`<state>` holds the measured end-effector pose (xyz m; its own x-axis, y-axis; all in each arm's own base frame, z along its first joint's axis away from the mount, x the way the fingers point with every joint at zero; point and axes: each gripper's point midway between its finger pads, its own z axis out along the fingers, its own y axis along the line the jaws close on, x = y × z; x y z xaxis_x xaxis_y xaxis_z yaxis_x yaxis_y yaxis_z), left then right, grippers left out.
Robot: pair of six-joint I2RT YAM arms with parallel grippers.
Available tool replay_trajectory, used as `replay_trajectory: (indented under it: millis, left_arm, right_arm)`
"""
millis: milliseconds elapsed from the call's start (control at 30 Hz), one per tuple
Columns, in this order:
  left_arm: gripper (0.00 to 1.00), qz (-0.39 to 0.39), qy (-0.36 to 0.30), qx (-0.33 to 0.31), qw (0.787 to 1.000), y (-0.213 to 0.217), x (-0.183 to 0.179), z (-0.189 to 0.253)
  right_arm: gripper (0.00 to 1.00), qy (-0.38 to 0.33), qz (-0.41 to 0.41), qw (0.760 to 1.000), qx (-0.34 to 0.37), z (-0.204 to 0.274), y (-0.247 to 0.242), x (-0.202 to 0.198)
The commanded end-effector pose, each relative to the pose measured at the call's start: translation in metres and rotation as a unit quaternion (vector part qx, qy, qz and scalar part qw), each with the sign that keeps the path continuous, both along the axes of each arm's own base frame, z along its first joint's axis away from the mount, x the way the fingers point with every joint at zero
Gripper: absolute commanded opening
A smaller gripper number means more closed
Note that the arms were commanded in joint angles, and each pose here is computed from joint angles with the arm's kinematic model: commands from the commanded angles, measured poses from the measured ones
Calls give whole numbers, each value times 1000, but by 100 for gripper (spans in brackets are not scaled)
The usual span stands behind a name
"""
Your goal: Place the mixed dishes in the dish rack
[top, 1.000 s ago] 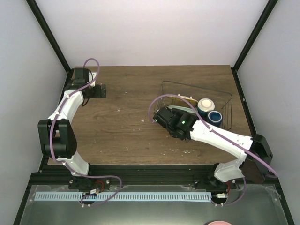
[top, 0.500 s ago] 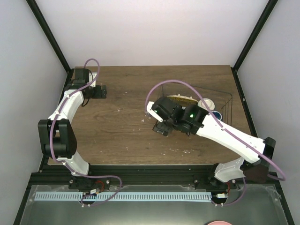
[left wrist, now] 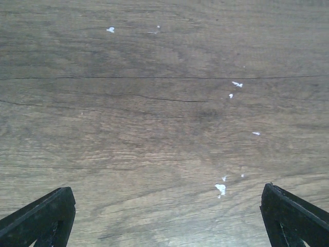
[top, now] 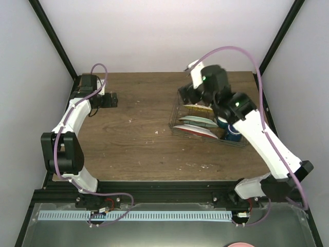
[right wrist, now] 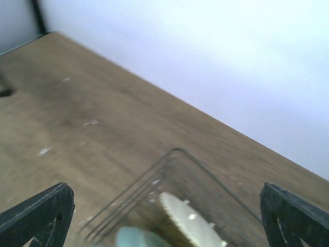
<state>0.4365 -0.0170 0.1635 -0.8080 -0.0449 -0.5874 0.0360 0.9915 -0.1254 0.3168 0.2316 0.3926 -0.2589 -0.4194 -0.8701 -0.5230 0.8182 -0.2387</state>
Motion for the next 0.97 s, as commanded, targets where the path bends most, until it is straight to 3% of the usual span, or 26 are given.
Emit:
replay_trajectory:
  millis: [0, 100, 233, 433, 633, 933]
  left_arm:
    - [100, 1, -23, -36, 999, -11, -2, 32]
    - [100, 11, -20, -34, 999, -8, -5, 34]
    - [100, 17, -27, -21, 999, -4, -11, 41]
    - [100, 22, -43, -7, 999, 1, -17, 53]
    - [100, 27, -42, 10, 999, 6, -22, 52]
    - [100, 19, -44, 6, 999, 3, -21, 51]
  right_arm:
    - [100, 37, -61, 995, 68, -5, -40, 57]
    - [100, 78, -129, 986, 78, -36, -90, 98]
    - [100, 100, -204, 962, 150, -54, -172, 135]
    - [100, 127, -315, 927, 156, -92, -274, 155]
    - [100, 145, -364, 909, 145, -125, -311, 143]
    - [100, 155, -366, 907, 140, -139, -312, 134]
